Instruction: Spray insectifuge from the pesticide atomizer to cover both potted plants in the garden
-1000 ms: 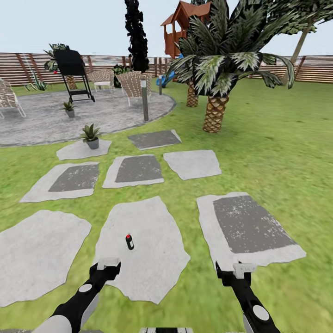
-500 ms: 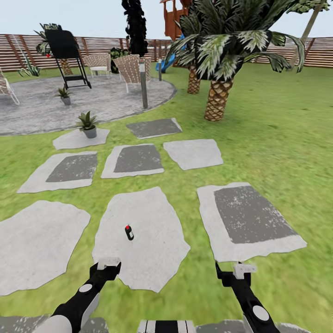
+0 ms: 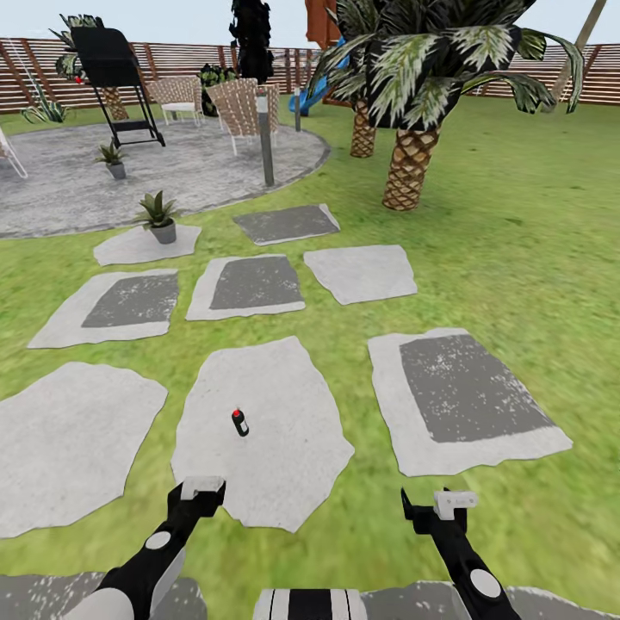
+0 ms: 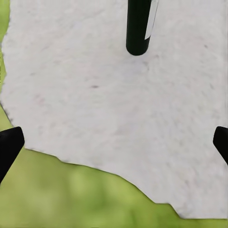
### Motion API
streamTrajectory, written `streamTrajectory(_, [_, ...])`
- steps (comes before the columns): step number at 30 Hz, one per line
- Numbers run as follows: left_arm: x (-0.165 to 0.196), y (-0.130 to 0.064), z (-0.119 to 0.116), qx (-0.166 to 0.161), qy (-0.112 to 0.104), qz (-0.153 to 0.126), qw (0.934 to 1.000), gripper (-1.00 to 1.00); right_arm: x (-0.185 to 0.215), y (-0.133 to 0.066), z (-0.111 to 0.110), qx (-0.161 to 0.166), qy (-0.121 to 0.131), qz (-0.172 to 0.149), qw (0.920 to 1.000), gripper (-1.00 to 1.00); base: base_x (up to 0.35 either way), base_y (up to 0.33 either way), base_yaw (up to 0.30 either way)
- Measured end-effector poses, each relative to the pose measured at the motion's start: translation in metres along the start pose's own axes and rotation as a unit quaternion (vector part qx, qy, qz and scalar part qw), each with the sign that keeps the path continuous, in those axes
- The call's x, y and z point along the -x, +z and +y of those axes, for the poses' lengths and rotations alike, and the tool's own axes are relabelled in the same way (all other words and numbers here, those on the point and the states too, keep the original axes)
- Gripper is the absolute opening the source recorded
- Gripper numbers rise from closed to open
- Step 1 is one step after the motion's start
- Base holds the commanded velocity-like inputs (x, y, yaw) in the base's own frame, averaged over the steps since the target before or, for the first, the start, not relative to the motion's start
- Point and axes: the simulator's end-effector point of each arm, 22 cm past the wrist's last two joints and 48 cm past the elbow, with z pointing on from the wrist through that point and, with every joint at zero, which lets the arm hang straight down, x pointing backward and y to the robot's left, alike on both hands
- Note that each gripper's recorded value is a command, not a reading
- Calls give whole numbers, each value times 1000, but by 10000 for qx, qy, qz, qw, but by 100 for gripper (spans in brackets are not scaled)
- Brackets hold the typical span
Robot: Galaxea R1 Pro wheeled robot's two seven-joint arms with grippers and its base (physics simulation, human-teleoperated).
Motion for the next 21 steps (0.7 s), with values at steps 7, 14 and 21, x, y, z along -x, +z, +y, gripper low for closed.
streamTrajectory(7, [3,0,1,3,1,-44,10000,100,0,0,0,-5,0,-3,10000,100,186,0,0])
streamTrajectory(14, [4,1,1,6,3,-70,10000,100,-1,0,0,-6,0,5,10000,100,45,-1,0])
streamTrajectory(21, [5,0,1,3,8,-84,10000,100,0,0,-1,-6,0,2,10000,100,190,-120,0])
